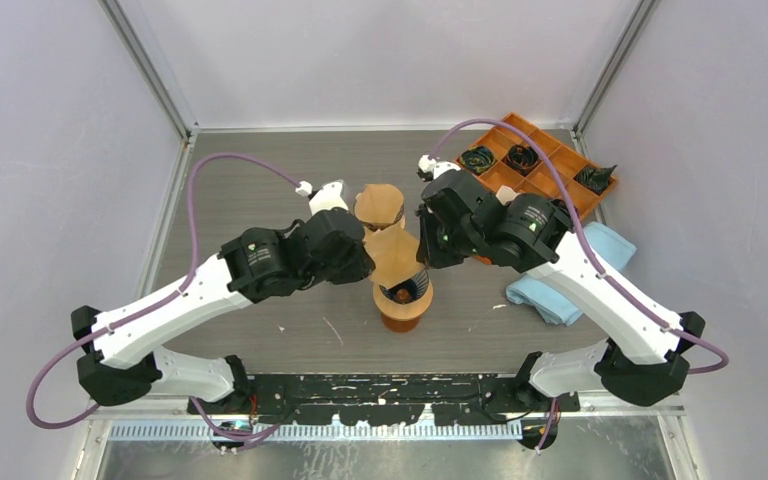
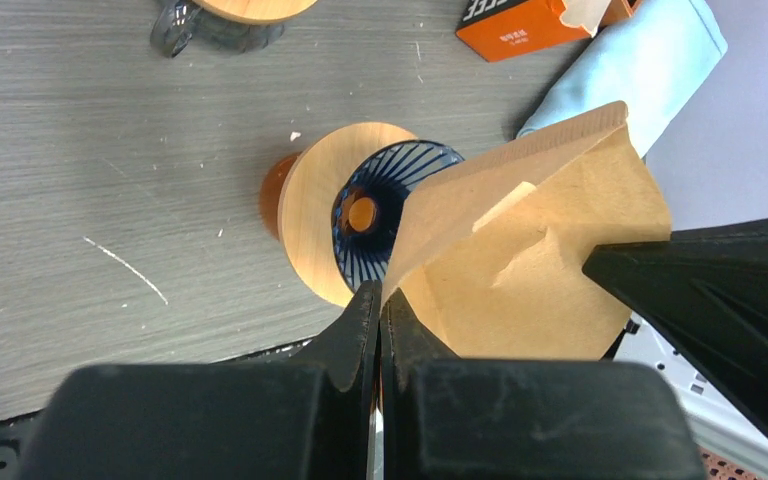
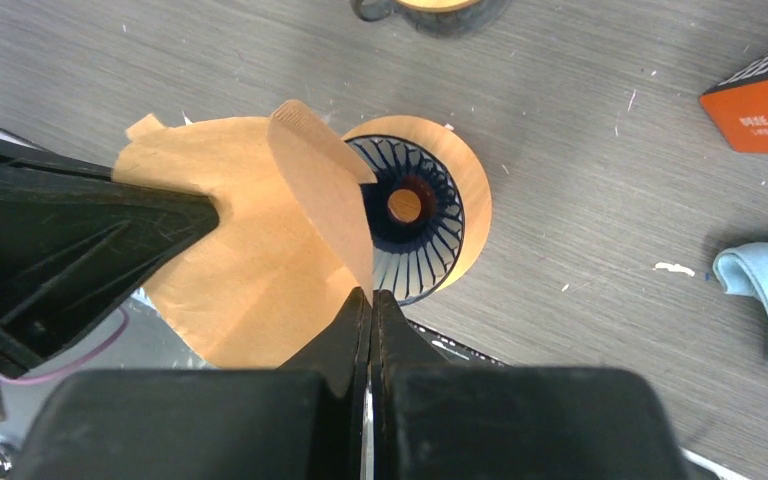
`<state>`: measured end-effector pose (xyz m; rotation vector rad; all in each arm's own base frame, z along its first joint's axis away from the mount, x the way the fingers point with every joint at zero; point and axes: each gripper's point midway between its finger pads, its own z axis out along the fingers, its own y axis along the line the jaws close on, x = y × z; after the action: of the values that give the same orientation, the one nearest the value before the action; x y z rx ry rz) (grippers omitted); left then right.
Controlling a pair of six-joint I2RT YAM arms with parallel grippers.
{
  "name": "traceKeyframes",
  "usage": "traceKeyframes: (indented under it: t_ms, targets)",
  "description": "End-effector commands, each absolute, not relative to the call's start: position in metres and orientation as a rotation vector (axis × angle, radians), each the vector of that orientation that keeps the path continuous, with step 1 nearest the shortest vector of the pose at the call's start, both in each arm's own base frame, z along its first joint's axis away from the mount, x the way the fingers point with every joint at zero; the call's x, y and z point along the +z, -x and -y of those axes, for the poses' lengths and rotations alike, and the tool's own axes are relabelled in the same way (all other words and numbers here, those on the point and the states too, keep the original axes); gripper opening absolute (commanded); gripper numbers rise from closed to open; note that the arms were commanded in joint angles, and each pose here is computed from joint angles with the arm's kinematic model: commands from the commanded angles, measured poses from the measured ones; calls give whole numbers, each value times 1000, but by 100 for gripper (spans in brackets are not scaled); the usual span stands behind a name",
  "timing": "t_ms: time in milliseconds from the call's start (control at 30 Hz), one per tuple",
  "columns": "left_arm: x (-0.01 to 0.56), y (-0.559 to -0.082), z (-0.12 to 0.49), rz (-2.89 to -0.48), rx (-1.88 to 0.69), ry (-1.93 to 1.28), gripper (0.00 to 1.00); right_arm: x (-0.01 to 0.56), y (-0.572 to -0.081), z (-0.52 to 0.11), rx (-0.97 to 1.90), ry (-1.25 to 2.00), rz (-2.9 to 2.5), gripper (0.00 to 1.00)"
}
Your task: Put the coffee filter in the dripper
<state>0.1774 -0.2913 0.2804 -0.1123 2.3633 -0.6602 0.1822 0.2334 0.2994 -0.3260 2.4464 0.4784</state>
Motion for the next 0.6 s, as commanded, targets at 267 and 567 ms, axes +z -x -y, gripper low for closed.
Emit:
traceKeyframes:
  t_ms: [267, 567]
  targets:
    - [274, -162, 284, -2471, -623, -32, 0, 300, -170, -234, 488, 428, -2488, 0]
    - [264, -163, 303, -2512, -654, -86, 0, 282, -169, -229, 424, 472, -2534, 1]
